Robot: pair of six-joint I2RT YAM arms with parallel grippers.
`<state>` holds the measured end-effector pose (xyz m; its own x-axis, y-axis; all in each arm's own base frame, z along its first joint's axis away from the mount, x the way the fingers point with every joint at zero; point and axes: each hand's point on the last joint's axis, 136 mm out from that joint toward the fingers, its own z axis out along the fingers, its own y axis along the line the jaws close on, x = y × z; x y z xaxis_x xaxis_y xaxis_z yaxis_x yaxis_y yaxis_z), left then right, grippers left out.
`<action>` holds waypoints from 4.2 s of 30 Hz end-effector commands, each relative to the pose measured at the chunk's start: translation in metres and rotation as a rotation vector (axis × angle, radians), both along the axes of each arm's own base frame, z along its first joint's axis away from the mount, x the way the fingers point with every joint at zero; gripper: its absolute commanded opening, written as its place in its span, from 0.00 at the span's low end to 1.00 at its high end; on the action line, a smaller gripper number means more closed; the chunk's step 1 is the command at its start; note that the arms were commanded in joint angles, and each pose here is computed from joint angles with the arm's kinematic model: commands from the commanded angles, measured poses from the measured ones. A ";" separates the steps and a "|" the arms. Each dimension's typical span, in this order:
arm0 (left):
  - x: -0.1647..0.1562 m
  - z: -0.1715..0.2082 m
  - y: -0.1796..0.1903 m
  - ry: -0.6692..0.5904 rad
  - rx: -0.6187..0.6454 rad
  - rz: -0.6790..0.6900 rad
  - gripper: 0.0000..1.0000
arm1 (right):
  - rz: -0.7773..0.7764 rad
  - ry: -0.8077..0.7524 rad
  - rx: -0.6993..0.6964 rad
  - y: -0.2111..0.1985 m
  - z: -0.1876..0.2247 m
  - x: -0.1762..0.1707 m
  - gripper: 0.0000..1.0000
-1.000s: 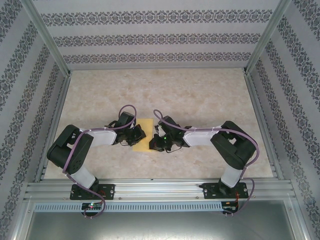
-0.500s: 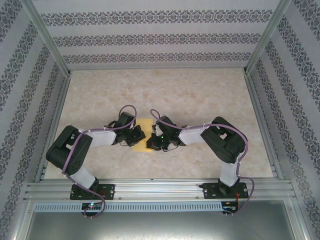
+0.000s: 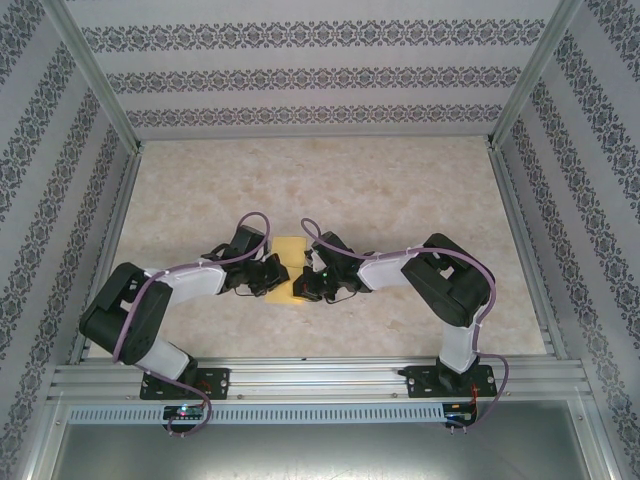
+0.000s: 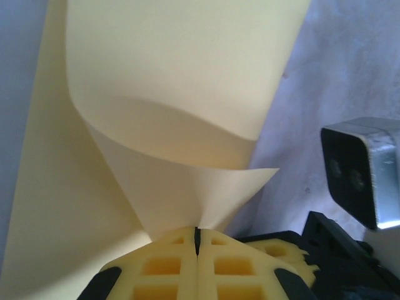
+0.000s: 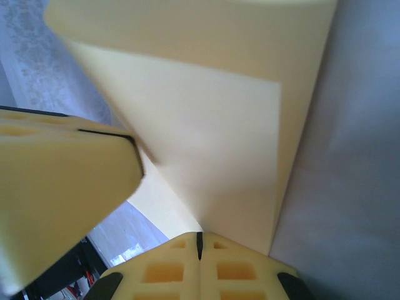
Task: Fold a paper plane with a square sheet of paper (pick it up from the middle)
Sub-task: Fold the triangle a second time at the center of the table.
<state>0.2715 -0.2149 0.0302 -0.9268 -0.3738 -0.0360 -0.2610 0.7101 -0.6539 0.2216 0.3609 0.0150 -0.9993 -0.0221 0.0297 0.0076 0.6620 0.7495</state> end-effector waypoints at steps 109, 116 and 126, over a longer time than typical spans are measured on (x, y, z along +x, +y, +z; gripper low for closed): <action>0.047 -0.020 0.075 -0.003 0.120 0.105 0.00 | 0.077 0.084 -0.270 -0.033 -0.048 -0.030 0.00; 0.049 0.002 0.073 -0.049 0.092 0.099 0.02 | 0.075 0.078 -0.264 -0.032 -0.046 -0.028 0.00; 0.032 0.050 0.036 -0.192 -0.023 -0.026 0.05 | 0.075 0.071 -0.250 -0.028 -0.041 -0.026 0.00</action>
